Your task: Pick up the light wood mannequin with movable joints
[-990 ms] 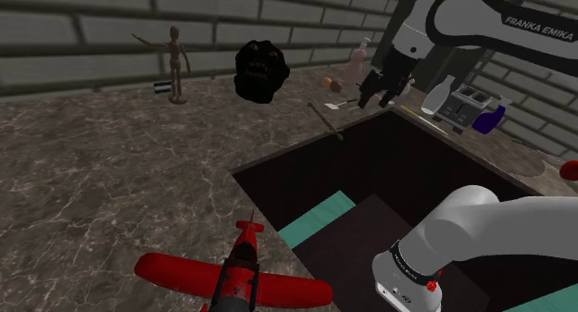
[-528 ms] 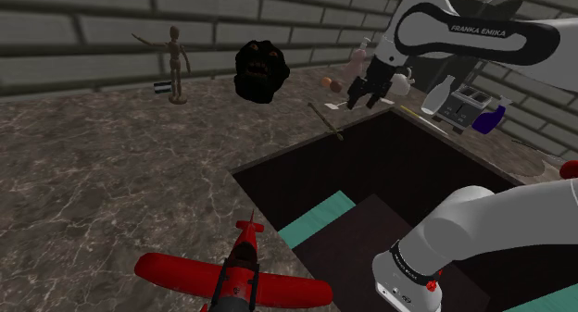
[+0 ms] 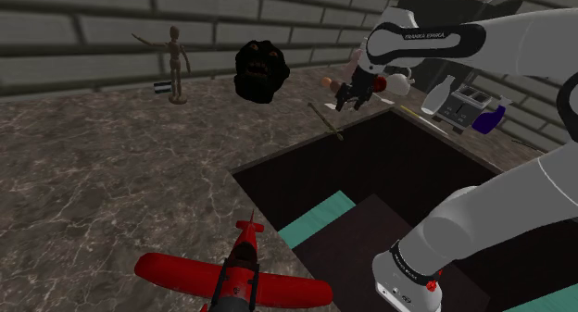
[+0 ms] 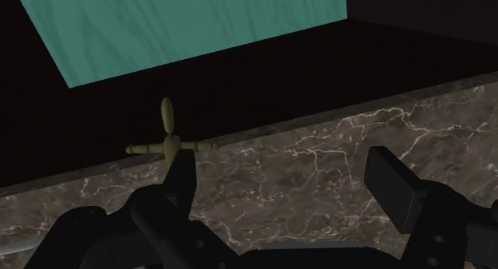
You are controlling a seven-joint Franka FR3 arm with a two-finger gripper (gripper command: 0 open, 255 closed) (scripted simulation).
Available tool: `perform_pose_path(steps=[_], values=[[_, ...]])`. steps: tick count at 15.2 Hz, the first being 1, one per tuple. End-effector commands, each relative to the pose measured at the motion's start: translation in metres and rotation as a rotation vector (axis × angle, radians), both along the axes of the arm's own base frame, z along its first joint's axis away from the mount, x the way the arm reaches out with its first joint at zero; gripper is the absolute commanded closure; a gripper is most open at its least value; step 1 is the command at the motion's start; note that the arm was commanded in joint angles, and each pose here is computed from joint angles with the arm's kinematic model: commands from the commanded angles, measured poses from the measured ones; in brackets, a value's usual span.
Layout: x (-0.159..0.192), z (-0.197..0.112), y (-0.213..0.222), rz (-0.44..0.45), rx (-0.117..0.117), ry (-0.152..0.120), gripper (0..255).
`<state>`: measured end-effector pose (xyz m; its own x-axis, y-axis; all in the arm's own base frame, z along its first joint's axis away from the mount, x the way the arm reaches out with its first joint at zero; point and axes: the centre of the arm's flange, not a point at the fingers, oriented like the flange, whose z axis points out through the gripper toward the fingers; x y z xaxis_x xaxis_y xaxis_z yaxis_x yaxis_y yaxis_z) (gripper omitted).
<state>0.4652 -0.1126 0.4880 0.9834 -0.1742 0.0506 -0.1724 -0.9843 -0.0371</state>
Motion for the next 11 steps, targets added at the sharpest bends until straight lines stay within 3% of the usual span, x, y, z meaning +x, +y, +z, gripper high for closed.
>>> perform_pose_path(steps=[1,11], values=[[0.018,-0.016,-0.014,0.001,-0.002,0.004,0],[0.105,-0.090,-0.082,0.004,-0.006,0.023,0]])
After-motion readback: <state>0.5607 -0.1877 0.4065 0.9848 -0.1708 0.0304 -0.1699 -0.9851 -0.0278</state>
